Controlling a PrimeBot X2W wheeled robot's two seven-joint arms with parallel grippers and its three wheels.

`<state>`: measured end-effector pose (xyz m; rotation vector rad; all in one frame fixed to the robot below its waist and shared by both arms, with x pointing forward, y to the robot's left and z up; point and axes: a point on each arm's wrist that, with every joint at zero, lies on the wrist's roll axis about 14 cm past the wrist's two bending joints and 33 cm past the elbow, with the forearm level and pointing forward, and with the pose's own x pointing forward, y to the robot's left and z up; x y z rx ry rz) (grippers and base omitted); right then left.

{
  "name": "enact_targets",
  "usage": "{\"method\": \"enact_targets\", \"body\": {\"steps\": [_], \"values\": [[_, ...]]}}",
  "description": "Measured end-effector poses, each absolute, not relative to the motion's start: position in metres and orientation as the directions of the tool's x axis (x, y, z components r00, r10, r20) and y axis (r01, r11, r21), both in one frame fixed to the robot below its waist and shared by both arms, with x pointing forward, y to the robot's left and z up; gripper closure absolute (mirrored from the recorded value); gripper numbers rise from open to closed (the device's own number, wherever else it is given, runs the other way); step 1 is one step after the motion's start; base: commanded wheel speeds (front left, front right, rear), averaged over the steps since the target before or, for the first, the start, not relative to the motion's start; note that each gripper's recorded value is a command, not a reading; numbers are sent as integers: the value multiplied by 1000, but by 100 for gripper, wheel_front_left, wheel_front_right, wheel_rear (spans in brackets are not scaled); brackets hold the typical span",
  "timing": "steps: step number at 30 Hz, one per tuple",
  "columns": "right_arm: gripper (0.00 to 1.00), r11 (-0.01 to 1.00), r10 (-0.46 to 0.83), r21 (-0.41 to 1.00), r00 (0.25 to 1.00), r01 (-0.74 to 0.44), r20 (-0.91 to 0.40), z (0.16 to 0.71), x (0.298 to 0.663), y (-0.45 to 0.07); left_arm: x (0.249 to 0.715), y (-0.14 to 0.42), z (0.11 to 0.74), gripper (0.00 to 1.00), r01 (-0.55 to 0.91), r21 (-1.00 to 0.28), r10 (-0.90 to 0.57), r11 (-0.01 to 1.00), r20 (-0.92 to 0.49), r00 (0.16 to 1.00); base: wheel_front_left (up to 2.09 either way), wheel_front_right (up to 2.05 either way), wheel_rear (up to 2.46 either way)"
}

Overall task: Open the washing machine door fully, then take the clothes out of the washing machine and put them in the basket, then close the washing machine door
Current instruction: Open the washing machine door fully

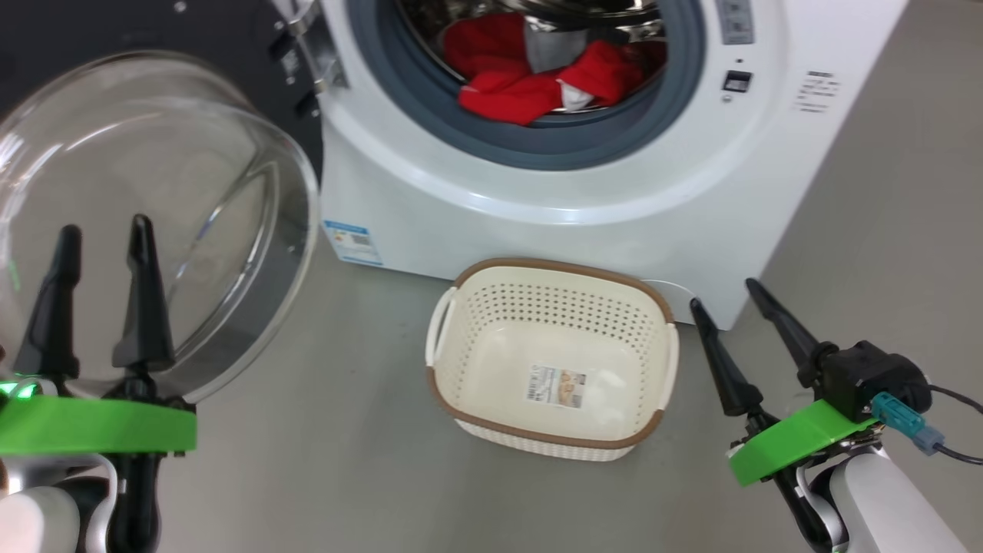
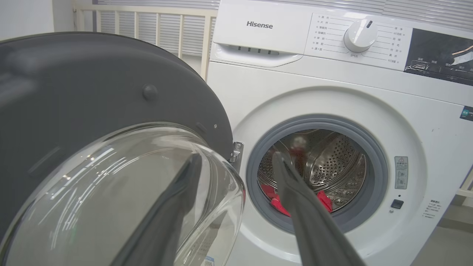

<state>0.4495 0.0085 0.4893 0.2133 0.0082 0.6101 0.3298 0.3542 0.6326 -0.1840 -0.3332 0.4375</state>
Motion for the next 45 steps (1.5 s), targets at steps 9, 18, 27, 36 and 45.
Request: {"method": "enact_targets", "body": {"steps": [9, 18, 27, 36, 45], "values": [[0, 881, 425, 163, 894, -444, 140, 520, 456, -50, 375, 275, 630, 0, -34, -253, 123, 967, 349, 929, 0, 0, 0], [0, 938, 277, 147, 935, -313, 222, 549, 448, -104, 402, 211, 590, 0, 122, -318, -31, 940, 278, 960, 0, 0, 0], [0, 967, 167, 156, 962, -203, 216, 549, 421, -144, 407, 179, 547, 0, 148, -295, -99, 944, 175, 980, 0, 0, 0], [0, 981, 87, 157, 979, -117, 187, 540, 388, -174, 390, 179, 527, 0, 103, -300, -66, 948, 131, 989, 0, 0, 0], [0, 986, 31, 156, 983, -59, 181, 538, 359, -194, 370, 179, 519, 0, 101, -274, -71, 957, 117, 991, 0, 0, 0]]}}
